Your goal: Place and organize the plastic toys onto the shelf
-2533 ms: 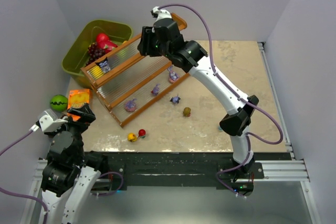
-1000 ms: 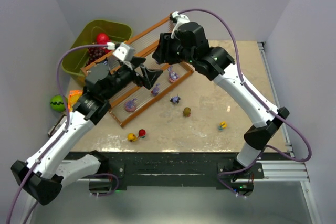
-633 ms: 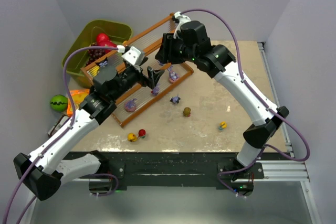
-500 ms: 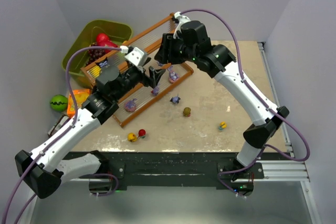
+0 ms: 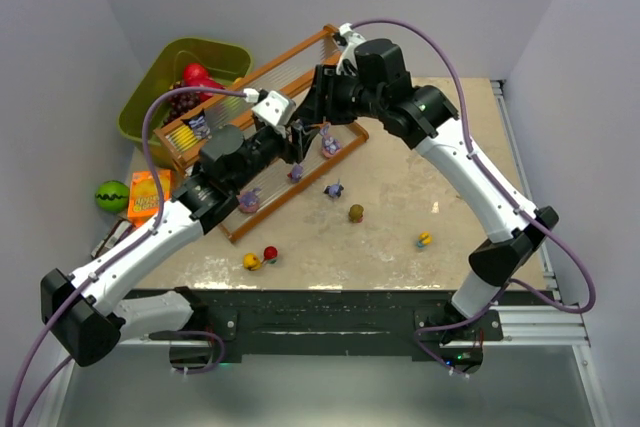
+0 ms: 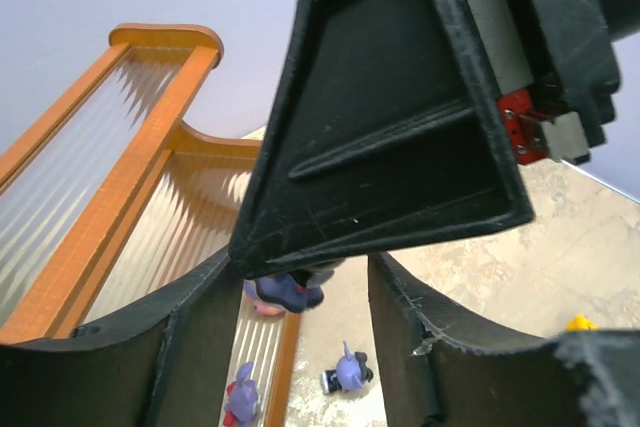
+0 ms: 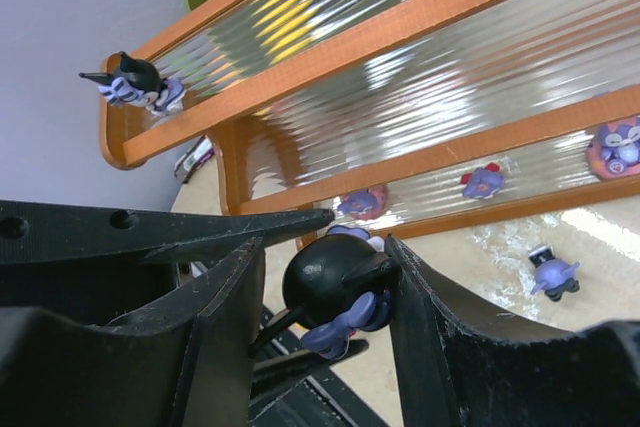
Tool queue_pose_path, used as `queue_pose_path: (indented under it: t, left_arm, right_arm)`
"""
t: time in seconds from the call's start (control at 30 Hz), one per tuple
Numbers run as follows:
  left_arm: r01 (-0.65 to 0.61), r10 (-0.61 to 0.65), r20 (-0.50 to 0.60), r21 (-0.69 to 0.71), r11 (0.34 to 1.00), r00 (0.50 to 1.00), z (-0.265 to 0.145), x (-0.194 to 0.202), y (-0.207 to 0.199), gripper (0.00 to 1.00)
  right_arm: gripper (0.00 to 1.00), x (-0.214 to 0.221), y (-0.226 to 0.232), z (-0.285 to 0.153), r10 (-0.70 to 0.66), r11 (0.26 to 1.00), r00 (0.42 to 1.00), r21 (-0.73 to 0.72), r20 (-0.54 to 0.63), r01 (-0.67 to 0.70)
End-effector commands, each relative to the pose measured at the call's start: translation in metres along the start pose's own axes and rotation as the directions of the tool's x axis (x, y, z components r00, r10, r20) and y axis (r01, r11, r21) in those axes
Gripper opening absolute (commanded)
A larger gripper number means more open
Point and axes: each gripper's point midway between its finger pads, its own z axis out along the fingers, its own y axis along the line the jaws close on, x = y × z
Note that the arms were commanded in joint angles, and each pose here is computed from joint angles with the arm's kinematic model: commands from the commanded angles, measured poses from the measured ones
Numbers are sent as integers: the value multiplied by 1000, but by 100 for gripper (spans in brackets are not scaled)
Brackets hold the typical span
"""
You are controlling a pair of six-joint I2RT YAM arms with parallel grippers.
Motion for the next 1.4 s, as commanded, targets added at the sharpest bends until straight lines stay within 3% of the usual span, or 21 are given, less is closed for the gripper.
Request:
queue_pose_path:
  t: [0.0, 0.33, 0.57, 0.73, 0.8, 0.93, 1.37]
  left_arm:
    - [9, -5, 94, -51, 999, 996, 4, -23, 7, 54]
    - [23, -18, 98, -48, 999, 995, 13, -23, 4, 40]
    - [23, -19, 77, -48, 999, 997, 16, -17, 2, 15]
    - [27, -23, 74, -54, 998, 997, 14, -17, 2, 0]
    - [28, -24, 75, -53, 998, 997, 13, -17, 1, 0]
    - [31, -28, 78, -43, 999, 997, 11, -19, -1, 0]
    - [46, -44, 75, -16, 999, 996, 2, -18, -6, 0]
  right_arm:
    - [4, -16, 27, -25, 10, 993, 999, -116, 46, -4]
    - [4, -11, 31, -28, 22, 989, 1000, -149, 21, -19]
    - [9, -11, 28, -27, 26, 989, 999, -144, 22, -23]
    - [22, -12, 27, -28, 25, 989, 999, -147, 37, -20]
    - [32, -12, 27, -29, 26, 988, 999, -152, 44, -19]
    - [41, -12, 29, -31, 26, 986, 998, -165, 51, -18]
    - [61, -15, 31, -41, 58, 979, 992, -202, 109, -35]
